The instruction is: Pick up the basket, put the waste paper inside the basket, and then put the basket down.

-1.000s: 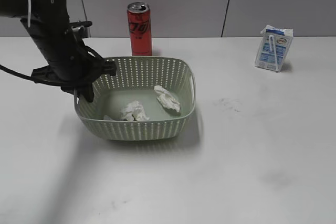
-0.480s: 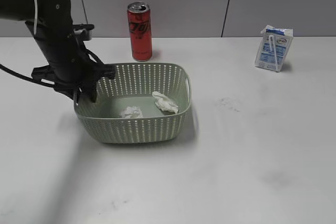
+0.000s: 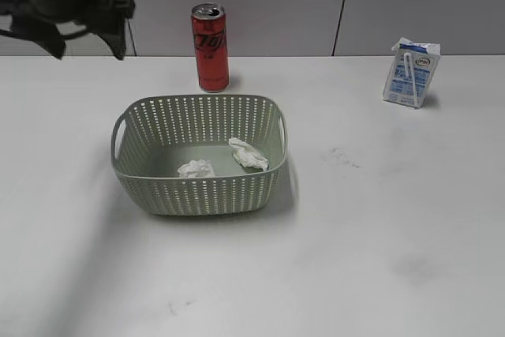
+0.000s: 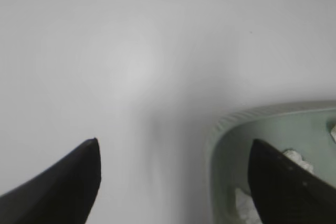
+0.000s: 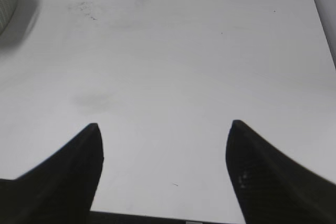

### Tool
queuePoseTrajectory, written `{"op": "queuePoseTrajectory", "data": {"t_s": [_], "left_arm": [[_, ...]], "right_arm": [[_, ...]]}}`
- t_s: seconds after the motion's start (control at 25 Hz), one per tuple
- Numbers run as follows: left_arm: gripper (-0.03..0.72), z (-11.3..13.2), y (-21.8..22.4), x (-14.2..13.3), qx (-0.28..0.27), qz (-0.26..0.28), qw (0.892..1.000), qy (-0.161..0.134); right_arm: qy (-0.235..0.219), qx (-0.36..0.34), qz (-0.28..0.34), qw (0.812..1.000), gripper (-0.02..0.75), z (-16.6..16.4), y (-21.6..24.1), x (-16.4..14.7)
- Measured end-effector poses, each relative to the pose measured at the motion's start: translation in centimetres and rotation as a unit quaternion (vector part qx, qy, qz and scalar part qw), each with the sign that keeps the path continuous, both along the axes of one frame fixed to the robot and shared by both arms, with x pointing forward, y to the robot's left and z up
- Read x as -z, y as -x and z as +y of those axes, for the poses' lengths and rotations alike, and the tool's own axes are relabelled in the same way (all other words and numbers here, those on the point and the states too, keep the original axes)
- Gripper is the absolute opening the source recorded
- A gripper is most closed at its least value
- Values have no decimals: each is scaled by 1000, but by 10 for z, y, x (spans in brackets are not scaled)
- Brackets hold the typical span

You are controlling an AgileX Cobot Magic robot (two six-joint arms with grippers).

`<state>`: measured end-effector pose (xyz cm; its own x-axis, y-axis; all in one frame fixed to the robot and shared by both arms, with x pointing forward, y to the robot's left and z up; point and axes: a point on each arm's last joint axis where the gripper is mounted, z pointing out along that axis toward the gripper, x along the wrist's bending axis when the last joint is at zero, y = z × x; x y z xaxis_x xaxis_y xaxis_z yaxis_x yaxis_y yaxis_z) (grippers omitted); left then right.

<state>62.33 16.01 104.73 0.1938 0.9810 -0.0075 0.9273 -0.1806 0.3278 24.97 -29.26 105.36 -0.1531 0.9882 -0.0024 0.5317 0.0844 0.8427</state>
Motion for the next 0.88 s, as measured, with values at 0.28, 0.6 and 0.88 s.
{"op": "queuePoseTrajectory", "data": {"t_s": [0.28, 0.6, 0.88], "left_arm": [[658, 82, 3, -45, -61, -1, 998, 5], [587, 114, 86, -89, -61, -37, 997, 34], [580, 127, 192, -86, -57, -63, 996, 3]], "right_arm": [[0, 0, 0, 1000, 551, 0, 0, 0], [0, 0, 0, 1000, 551, 0, 0, 0], [0, 0, 0, 1000, 551, 0, 0, 0]]}}
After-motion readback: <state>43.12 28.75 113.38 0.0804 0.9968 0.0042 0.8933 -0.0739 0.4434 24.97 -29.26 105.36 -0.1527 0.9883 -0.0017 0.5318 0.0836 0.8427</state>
